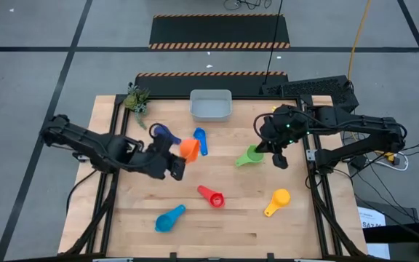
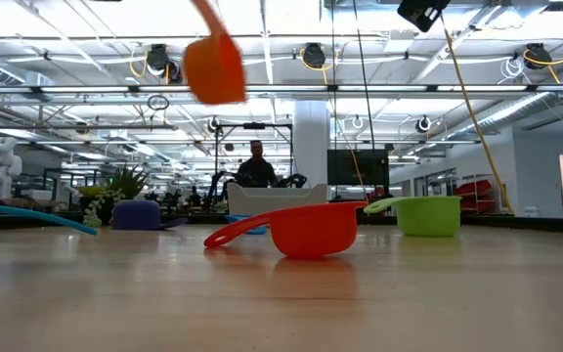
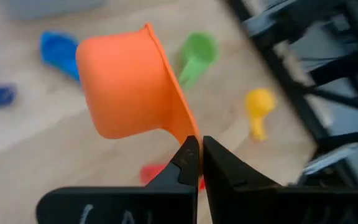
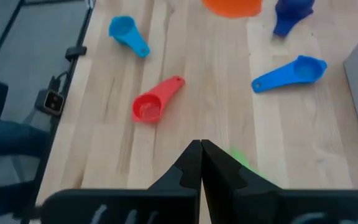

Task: Nest measuring cups in basket
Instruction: Move the orange measuring cup to the center of the table

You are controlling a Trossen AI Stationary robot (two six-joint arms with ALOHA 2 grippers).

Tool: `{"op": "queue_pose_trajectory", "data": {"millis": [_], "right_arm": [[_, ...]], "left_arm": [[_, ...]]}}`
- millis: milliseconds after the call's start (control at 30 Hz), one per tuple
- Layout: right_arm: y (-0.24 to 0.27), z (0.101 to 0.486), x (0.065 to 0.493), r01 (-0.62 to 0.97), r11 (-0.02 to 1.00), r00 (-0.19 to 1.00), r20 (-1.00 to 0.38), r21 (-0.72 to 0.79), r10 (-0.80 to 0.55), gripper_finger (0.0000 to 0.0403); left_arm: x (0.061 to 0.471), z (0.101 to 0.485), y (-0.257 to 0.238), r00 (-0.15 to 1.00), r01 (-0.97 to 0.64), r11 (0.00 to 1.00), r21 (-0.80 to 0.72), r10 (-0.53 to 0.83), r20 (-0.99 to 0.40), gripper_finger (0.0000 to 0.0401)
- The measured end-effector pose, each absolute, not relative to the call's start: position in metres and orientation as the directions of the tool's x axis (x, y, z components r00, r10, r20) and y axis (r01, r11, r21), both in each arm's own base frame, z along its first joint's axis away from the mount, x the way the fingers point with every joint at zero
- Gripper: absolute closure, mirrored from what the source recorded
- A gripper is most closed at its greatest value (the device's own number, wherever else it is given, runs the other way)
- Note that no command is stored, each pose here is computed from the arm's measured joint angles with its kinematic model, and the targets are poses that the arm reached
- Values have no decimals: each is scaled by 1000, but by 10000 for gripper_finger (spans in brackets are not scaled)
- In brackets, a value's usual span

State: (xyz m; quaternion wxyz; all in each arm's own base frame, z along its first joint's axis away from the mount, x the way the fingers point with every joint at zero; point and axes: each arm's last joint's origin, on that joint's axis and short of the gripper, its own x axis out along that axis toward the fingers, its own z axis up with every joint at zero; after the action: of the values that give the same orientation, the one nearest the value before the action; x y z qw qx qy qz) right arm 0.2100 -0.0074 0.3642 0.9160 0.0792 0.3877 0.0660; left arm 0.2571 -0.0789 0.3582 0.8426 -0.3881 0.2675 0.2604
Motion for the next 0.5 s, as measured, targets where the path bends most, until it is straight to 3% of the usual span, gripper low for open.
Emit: {"op": "queue_pose_trajectory", "data": {"millis": [233, 333, 500], "right_arm": [[-10, 366, 208, 83, 976, 714, -695, 203, 84, 395], [-11, 372, 198, 153, 964, 736, -676, 219, 37, 385], [-12, 382, 180, 264, 937, 773, -631, 230, -63, 367]], "left_arm": [[274, 354, -60, 867, -460, 645, -610, 178, -465, 394], [283, 336, -49, 948, -300, 619, -726, 108, -300, 395], [283, 296, -36, 991, -122, 521, -845, 108, -76, 395]]}}
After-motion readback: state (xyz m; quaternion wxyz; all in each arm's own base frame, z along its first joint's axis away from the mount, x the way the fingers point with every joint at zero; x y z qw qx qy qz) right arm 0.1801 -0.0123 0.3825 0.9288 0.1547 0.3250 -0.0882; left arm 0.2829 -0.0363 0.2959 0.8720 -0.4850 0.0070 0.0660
